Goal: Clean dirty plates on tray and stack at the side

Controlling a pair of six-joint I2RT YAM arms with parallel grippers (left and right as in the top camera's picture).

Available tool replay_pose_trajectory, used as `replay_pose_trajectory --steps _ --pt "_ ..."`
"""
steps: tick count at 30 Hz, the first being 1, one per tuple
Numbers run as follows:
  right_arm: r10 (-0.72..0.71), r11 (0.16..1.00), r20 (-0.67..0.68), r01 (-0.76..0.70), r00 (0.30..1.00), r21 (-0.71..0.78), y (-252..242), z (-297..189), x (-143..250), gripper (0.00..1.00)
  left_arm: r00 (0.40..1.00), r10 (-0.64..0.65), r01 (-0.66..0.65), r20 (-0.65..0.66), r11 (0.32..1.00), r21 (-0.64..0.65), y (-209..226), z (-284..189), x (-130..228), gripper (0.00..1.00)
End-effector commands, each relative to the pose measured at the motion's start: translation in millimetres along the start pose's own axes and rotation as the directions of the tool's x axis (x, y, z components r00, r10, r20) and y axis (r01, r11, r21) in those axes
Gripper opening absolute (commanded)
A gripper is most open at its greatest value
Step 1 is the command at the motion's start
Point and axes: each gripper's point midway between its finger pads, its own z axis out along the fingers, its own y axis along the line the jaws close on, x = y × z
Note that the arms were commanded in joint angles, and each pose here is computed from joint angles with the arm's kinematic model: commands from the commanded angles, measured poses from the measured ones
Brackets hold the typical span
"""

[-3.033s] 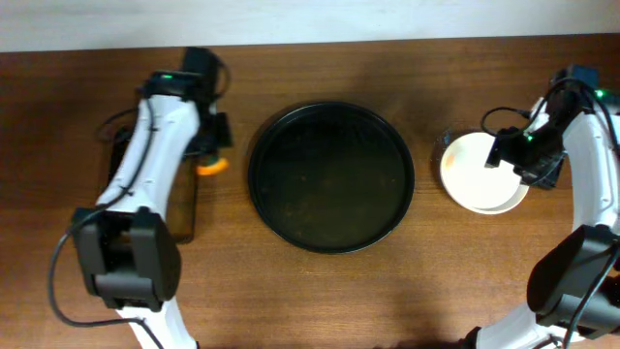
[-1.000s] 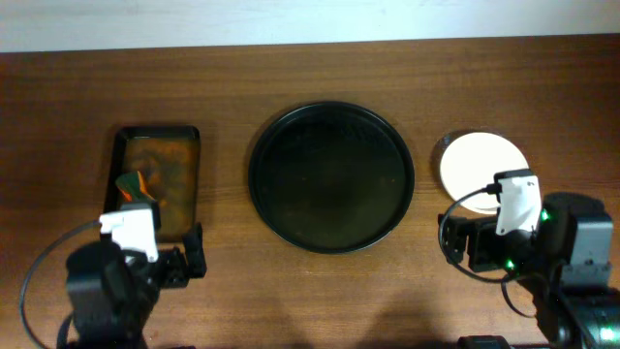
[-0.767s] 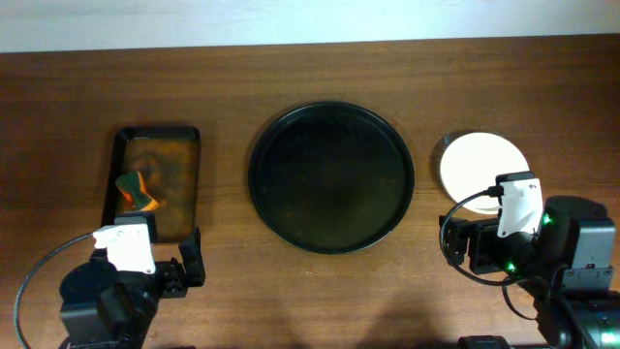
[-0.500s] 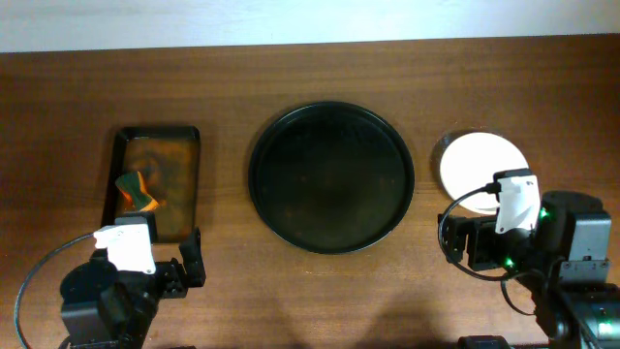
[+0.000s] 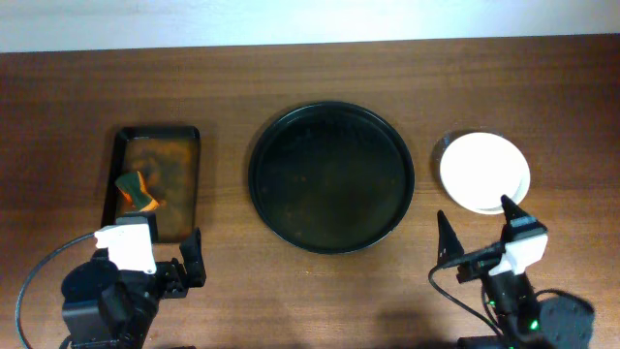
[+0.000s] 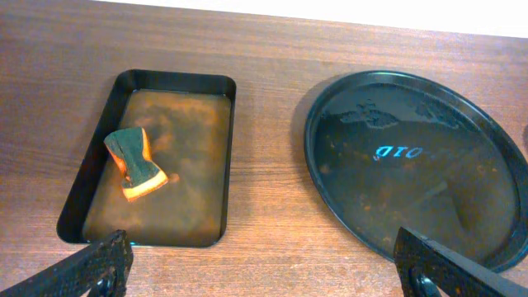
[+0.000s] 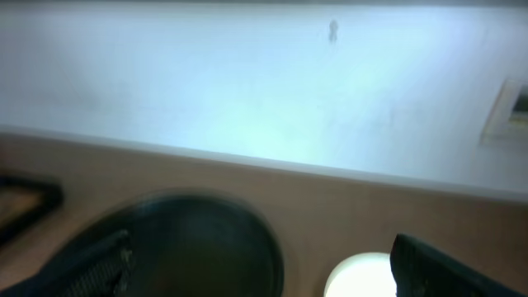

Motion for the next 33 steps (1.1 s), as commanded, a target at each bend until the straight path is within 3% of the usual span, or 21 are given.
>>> replay_pose_trajectory --steps 1,3,8,16,33 --pt "-0.019 1.000 0.109 0.017 0.994 0.021 -2.4 1.8 15.8 0.99 1.000 0.020 -0.020 0.001 1.000 0.007 -0.9 0.2 0.4 0.99" --pt "-0.036 0.998 0.195 0.027 0.980 0.049 -7.4 6.5 19.5 0.99 1.000 0.020 -0.020 0.001 1.000 0.007 -0.9 0.2 0.4 0.99" --pt "-0.047 0.994 0.241 0.021 0.969 0.107 -18.1 14.0 39.0 0.99 1.000 0.020 -0.020 0.001 1.000 0.007 -0.9 0.2 0.4 0.99" --pt "-0.054 0.990 -0.090 0.065 0.994 0.123 -23.1 22.3 128.0 0.99 1.000 0.020 -0.020 0.001 1.000 0.007 -0.9 0.2 0.4 0.99" --pt "-0.055 0.990 -0.088 0.065 0.995 0.123 -23.1 22.6 127.5 0.99 1.000 0.020 -0.020 0.001 1.000 0.007 -0.9 0.2 0.4 1.00"
